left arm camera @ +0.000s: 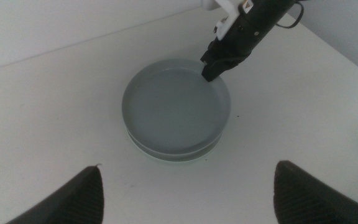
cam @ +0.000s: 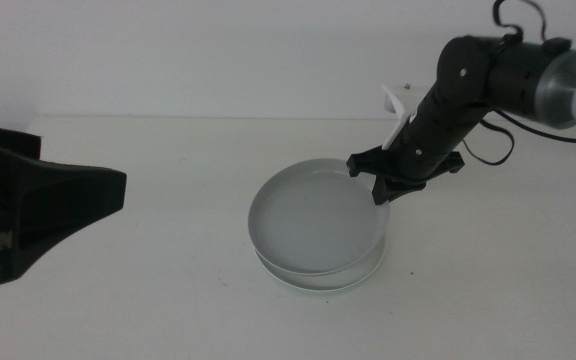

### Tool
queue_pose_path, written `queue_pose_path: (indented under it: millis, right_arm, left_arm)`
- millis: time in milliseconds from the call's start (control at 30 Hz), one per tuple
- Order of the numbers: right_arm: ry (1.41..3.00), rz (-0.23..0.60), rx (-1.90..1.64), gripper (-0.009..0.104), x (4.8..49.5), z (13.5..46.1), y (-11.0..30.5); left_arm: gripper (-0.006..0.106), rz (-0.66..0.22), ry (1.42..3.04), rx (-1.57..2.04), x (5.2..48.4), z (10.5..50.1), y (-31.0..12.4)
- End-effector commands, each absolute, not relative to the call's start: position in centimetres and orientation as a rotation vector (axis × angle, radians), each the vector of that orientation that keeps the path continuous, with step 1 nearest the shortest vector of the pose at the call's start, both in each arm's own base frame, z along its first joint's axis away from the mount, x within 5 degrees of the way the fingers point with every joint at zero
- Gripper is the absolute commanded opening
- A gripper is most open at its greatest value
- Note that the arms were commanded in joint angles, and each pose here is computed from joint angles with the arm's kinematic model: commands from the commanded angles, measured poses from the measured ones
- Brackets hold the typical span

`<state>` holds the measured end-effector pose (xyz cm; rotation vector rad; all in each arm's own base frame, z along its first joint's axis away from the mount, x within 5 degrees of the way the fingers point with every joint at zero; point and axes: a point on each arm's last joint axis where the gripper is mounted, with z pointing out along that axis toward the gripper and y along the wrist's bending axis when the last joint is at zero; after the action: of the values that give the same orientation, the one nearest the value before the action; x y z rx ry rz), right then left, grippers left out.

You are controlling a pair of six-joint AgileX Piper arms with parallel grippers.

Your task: Stack the three bowls on top of each other.

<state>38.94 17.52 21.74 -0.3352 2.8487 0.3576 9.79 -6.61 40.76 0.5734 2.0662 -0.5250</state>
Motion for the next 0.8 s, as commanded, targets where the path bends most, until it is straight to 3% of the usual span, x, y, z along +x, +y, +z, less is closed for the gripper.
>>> queue_pose_path:
  millis: [0,100,200,300,433,567,767]
  right_arm:
    - [2.826,0.34,-0.336,-0.002,39.3,21.3,17.6]
    - [2.832,0.336,-0.34,0.0,39.5,20.8,17.7]
    - [2.819,0.34,-0.335,0.012,39.6,20.8,17.7]
    - [2.809,0.342,-0.334,0.038,39.6,21.0,17.7]
    - [2.779,0.339,-0.39,0.09,39.4,22.0,17.6]
    - [2.681,0.269,-0.442,0.093,38.8,25.8,16.3]
    - [2.433,0.232,-0.277,0.093,35.5,36.3,10.5]
  left_arm:
    - [0.094,-0.528,2.06,0.559,9.8,40.8,-6.6]
    - [0.094,-0.528,2.06,0.559,9.8,40.8,-6.6]
    - [0.094,-0.528,2.06,0.559,9.8,40.8,-6.6]
    - [0.094,-0.528,2.06,0.559,9.8,40.8,-6.6]
    - [0.094,-0.518,2.062,0.558,9.8,40.7,-6.5]
    - [0.094,-0.516,2.062,0.558,9.8,40.7,-6.5]
    - [0.094,-0.514,2.061,0.56,9.8,40.7,-6.5]
